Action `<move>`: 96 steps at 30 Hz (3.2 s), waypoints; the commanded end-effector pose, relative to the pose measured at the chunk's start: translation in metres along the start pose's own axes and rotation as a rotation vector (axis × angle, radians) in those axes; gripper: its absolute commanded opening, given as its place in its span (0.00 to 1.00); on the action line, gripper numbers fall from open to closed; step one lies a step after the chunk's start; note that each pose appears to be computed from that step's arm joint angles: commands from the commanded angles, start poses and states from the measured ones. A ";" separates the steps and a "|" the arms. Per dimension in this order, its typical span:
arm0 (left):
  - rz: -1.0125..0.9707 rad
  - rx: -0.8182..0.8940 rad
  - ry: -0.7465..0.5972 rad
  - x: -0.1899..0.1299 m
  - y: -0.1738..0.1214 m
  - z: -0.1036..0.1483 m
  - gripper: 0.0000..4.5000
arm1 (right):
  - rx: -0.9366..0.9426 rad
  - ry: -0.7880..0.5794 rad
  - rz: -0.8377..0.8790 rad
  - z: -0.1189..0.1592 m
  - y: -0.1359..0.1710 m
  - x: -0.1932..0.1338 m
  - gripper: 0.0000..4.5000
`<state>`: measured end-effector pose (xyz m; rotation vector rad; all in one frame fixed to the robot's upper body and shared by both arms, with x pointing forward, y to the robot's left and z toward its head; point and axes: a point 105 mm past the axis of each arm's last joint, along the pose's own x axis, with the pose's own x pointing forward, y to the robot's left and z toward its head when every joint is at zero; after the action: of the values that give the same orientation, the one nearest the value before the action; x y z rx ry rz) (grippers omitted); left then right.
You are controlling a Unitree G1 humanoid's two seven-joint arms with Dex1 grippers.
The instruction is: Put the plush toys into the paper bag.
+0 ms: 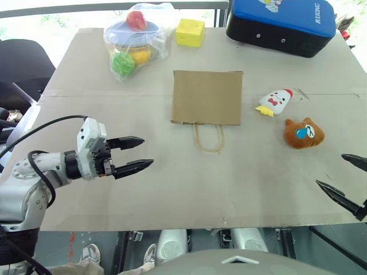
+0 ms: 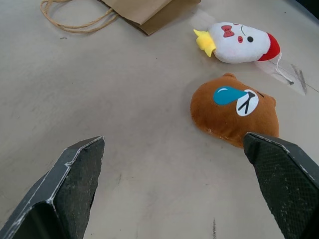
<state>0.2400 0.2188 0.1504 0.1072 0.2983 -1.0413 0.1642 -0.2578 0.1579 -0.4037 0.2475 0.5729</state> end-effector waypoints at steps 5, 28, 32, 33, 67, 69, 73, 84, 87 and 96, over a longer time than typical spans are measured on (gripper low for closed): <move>-0.063 0.272 -0.059 0.060 -0.006 0.039 0.99 | 0.025 -0.180 0.076 0.031 0.021 0.016 0.98; -0.409 0.713 0.138 0.170 -0.003 0.010 0.52 | -0.038 -0.163 0.198 0.035 0.063 0.028 1.00; -0.429 0.738 0.140 0.172 -0.001 0.008 0.52 | -0.036 -0.159 0.184 0.035 0.065 0.028 1.00; -0.437 0.741 0.139 0.172 -0.002 0.008 0.52 | -0.035 -0.158 0.181 0.035 0.066 0.028 1.00; -0.385 0.329 0.246 0.206 -0.020 0.029 0.52 | -0.016 -0.150 0.155 0.037 0.075 0.027 1.00; -0.384 0.306 0.252 0.207 -0.022 0.030 0.52 | -0.016 -0.149 0.155 0.037 0.075 0.027 1.00; -0.397 0.278 0.255 0.207 -0.027 0.031 0.52 | -0.015 -0.145 0.151 0.036 0.075 0.026 1.00; -0.408 0.223 0.260 0.215 -0.035 0.029 0.52 | -0.011 -0.142 0.138 0.036 0.077 0.025 1.00; -0.413 0.205 0.254 0.218 -0.038 0.029 0.52 | -0.010 -0.141 0.133 0.036 0.077 0.024 1.00; -0.401 0.207 0.269 0.220 -0.039 0.019 0.01 | -0.010 -0.133 0.129 0.035 0.077 0.020 1.00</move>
<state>0.3155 0.0149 0.1022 0.3750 0.4976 -1.4450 0.1437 -0.1806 0.1485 -0.3293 0.1880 0.7061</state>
